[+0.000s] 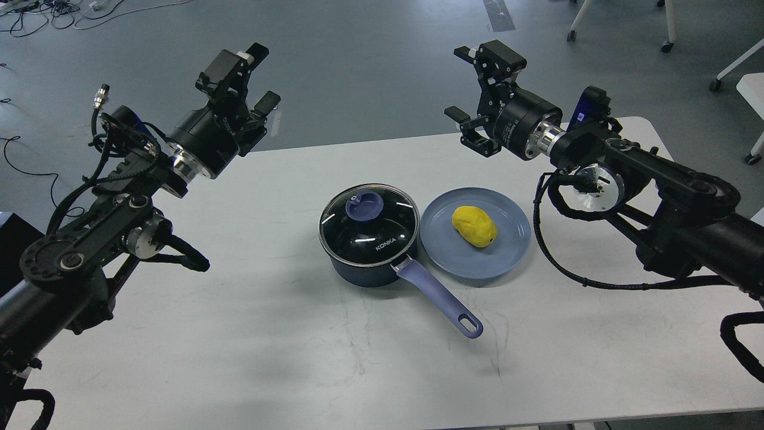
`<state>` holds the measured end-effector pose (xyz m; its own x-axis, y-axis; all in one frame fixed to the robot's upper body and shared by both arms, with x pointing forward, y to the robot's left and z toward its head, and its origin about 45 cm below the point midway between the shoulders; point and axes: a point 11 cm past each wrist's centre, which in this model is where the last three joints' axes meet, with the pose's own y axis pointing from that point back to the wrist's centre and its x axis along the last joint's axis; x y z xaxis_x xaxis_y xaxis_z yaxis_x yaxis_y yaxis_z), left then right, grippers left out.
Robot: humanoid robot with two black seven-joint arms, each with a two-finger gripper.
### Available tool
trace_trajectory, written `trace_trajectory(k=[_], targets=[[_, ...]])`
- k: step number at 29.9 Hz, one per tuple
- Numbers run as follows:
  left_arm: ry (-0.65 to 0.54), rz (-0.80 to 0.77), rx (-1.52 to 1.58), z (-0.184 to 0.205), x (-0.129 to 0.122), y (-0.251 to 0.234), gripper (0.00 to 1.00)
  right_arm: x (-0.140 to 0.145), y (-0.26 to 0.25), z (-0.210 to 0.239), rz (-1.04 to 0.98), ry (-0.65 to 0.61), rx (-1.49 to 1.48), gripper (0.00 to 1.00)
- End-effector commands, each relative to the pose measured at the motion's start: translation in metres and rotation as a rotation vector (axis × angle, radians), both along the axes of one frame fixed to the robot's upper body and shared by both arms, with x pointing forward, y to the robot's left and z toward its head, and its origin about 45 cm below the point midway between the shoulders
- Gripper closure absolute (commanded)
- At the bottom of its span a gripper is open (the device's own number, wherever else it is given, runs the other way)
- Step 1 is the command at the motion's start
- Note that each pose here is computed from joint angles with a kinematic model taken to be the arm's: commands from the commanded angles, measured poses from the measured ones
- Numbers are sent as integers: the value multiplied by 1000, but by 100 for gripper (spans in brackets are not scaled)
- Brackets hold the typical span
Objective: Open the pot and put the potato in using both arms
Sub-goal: 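Move the left gripper over the saucepan toward the lid knob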
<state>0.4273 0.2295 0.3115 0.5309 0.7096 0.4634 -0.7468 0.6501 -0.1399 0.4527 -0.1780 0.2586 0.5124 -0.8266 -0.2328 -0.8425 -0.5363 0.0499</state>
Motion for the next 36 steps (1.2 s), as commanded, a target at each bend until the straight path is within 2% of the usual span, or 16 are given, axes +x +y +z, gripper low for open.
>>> trace_trajectory(k=[1, 4, 8, 12, 17, 24, 36], targets=[[-196, -3, 231, 1, -7, -11, 1, 0, -6, -2, -16, 6, 11, 0], [-324, -14, 391, -6, -11, -16, 1, 1, -15, -1, -50, 7, 45, 0], [-434, -74, 453, -10, -22, -32, 1, 2, -22, -2, -70, 10, 59, 0], [-646, -152, 687, -39, -35, -47, 2, 0, -36, -8, -102, 25, 65, 0], [-785, -256, 854, -68, -46, -61, 2, 1, -51, -13, -152, 37, 87, 0], [-757, -302, 982, -112, -42, -54, 2, 4, -67, -16, -189, 44, 71, 0], [-729, -316, 992, -127, -41, -61, 2, 4, -89, -13, -221, 36, 38, 0]])
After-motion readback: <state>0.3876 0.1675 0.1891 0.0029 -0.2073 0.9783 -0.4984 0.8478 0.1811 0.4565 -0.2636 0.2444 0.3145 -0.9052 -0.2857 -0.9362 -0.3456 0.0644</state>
